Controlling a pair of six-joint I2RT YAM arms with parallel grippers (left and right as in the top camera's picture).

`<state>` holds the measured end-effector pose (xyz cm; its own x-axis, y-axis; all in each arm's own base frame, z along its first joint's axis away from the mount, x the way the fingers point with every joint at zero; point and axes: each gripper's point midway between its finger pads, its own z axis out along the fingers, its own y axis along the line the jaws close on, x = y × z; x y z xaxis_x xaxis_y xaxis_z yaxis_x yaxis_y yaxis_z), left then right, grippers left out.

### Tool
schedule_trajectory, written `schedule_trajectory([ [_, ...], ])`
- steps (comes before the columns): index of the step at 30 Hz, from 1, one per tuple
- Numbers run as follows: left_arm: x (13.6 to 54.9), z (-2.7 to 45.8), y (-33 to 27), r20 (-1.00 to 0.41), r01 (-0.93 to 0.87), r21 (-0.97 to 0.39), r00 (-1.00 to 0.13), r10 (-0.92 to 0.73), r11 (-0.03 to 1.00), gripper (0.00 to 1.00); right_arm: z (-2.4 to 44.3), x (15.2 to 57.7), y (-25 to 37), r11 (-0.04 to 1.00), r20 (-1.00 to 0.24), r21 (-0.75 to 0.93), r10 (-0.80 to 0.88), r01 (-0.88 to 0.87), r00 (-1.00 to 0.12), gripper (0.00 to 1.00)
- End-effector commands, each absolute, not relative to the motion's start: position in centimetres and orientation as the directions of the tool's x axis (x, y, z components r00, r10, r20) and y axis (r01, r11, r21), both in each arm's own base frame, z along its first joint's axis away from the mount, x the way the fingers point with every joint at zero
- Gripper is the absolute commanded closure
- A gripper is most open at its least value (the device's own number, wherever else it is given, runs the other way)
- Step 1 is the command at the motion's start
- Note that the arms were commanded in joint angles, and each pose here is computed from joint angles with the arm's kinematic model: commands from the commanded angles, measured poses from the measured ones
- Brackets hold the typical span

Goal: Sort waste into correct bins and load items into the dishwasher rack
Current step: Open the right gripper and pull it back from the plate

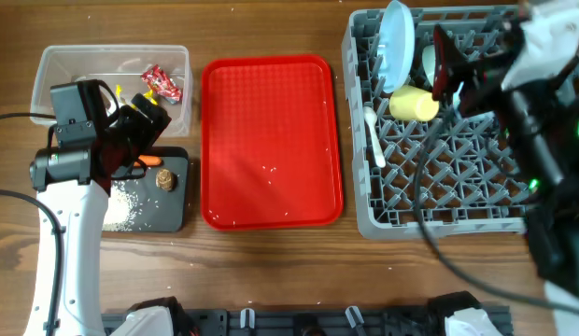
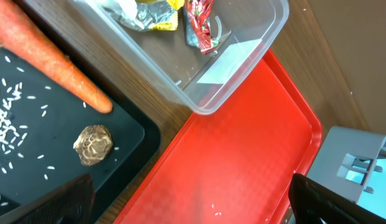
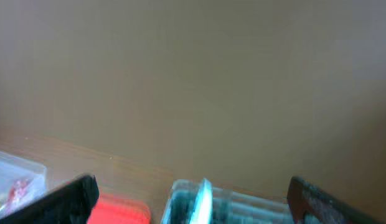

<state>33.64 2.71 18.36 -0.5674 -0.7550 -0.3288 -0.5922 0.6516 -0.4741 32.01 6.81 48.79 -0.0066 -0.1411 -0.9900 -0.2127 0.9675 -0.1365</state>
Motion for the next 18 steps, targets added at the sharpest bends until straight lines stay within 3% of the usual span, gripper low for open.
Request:
schedule_trajectory([
  [1, 33.8, 19.1, 3.0, -0.339, -0.593, -0.485, -0.549, -0.764, 0.643, 0.0, 44.2, 30.4, 7.4, 0.958, -0.992, -0.125, -0.124, -0.256, 0.023, 0.0],
  [11, 33.8, 19.1, 3.0, -0.34, -0.593, -0.485, -0.549, -0.763, 0.643, 0.0, 35.3, 25.8, 6.2, 0.968, -0.987, -0.022, 0.019, -0.248, 0.161, 0.0],
  [18, 33.8, 19.1, 3.0, -0.34, -0.593, -0.485, -0.549, -0.763, 0.643, 0.0, 28.0, 24.0, 5.6, 0.964, -0.979, 0.077, 0.121, -0.253, 0.164, 0.0],
])
